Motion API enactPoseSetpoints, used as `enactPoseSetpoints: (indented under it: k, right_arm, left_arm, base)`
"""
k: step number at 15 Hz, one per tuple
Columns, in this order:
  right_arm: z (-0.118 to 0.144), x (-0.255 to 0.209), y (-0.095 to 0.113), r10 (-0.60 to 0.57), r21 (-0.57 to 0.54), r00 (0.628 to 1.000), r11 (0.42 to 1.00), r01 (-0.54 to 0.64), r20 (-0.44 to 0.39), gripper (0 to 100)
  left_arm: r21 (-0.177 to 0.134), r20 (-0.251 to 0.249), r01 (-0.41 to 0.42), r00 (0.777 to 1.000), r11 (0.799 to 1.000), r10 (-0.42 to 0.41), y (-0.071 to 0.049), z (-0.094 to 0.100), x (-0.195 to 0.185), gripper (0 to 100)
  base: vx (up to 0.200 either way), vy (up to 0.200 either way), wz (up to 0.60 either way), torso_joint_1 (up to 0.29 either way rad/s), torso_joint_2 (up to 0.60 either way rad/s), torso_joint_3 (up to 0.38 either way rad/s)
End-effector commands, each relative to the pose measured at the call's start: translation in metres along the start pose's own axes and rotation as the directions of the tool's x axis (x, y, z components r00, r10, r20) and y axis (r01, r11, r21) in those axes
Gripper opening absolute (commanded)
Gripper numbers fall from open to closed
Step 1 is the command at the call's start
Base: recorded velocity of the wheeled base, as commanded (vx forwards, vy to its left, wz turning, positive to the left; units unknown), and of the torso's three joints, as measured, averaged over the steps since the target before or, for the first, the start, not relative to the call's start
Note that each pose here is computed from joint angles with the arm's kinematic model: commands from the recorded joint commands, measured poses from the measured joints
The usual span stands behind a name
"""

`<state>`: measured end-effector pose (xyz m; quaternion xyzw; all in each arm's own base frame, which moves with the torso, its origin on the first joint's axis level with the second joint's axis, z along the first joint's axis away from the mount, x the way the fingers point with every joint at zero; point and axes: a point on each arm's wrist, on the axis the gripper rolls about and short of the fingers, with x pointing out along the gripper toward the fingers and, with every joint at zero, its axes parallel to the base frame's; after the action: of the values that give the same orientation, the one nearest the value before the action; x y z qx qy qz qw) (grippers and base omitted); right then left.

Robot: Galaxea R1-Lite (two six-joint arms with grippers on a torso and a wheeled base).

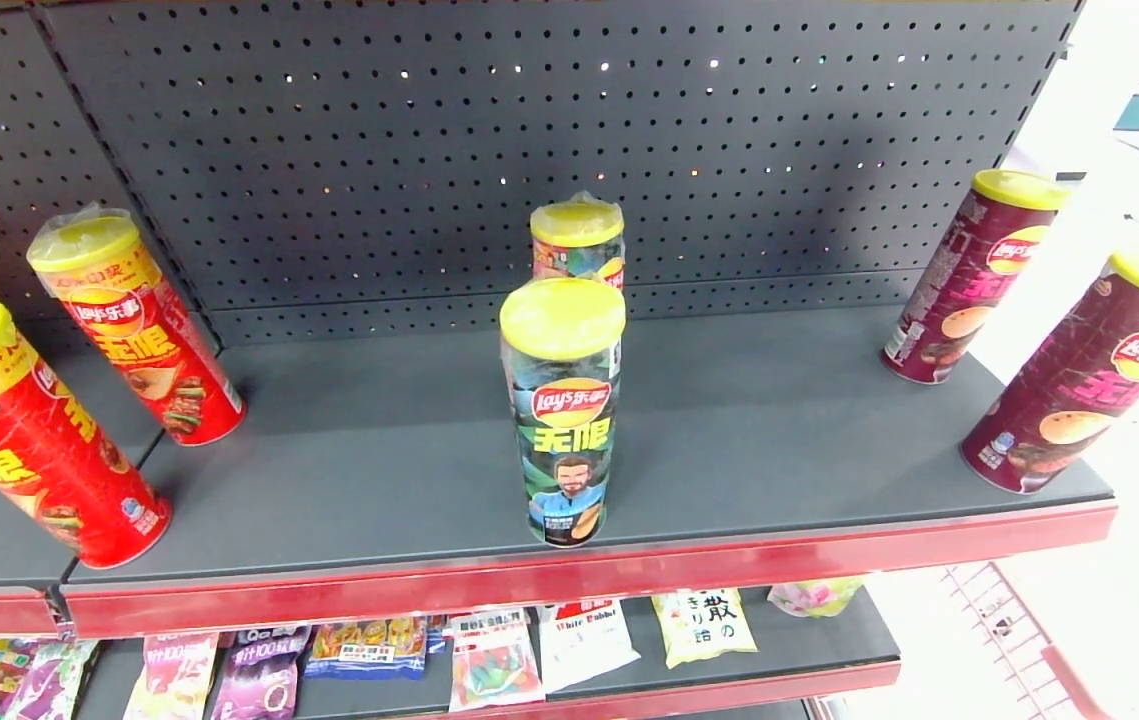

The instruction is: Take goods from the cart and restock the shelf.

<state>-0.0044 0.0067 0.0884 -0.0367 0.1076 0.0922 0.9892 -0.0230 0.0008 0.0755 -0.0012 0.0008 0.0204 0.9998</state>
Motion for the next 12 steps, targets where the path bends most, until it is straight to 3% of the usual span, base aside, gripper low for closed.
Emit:
enactPoseSetpoints:
  k: [1,3,5,6,8,10,12]
  right_arm:
    - [-0.0062,-0.0109,0.0040,-0.038,-0.033,0.990,0.999,0.043,0.139,100]
    - [-0.0065,-0.0099,0.0030,-0.068,-0.030,0.985,0.997,0.074,0.156,100]
    - [-0.0084,-0.0090,-0.0013,-0.251,0.038,0.956,0.968,0.248,0.149,100]
    - [-0.0088,-0.0091,-0.0019,-0.278,0.054,0.950,0.961,0.273,0.143,100]
    - [-0.0129,-0.0084,-0.0013,-0.249,0.053,0.963,0.968,0.245,0.105,100]
    - [-0.0140,-0.0102,-0.0034,-0.082,0.034,0.989,0.996,0.078,0.123,100]
    - [-0.0141,-0.0103,-0.0035,-0.076,0.039,0.989,0.997,0.071,0.125,100]
  left_arm:
    - [-0.001,-0.001,-0.001,1.000,1.000,0.001,0.0000,-0.0001,0.0001,100]
    - [-0.001,-0.001,-0.002,1.000,1.000,0.002,0.0000,-0.0001,0.0001,100]
    - [-0.001,-0.001,-0.001,1.000,1.000,0.001,0.0000,-0.0001,0.0001,100]
    - [-0.001,-0.001,-0.002,1.000,1.000,0.002,0.0000,-0.0001,0.0001,100]
    - [-0.001,-0.001,-0.002,1.000,1.000,0.002,0.0000,-0.0001,0.0001,100]
    - [-0.001,-0.001,-0.002,1.000,1.000,0.002,0.0000,-0.0001,0.0001,100]
    - [-0.001,-0.001,-0.001,1.000,1.000,0.001,0.0000,-0.0001,0.0001,100]
  base:
    - [0.000,0.000,0.00,0.000,0.00,0.000]
    - [0.000,0.000,0.00,0.000,0.00,0.000]
    - [0.000,0.000,0.00,0.000,0.00,0.000]
    - [0.000,0.000,0.00,0.000,0.00,0.000]
    - [0.000,0.000,0.00,0.000,0.00,0.000]
    - [0.000,0.000,0.00,0.000,0.00,0.000]
    - [0.000,0.000,0.00,0.000,0.00,0.000]
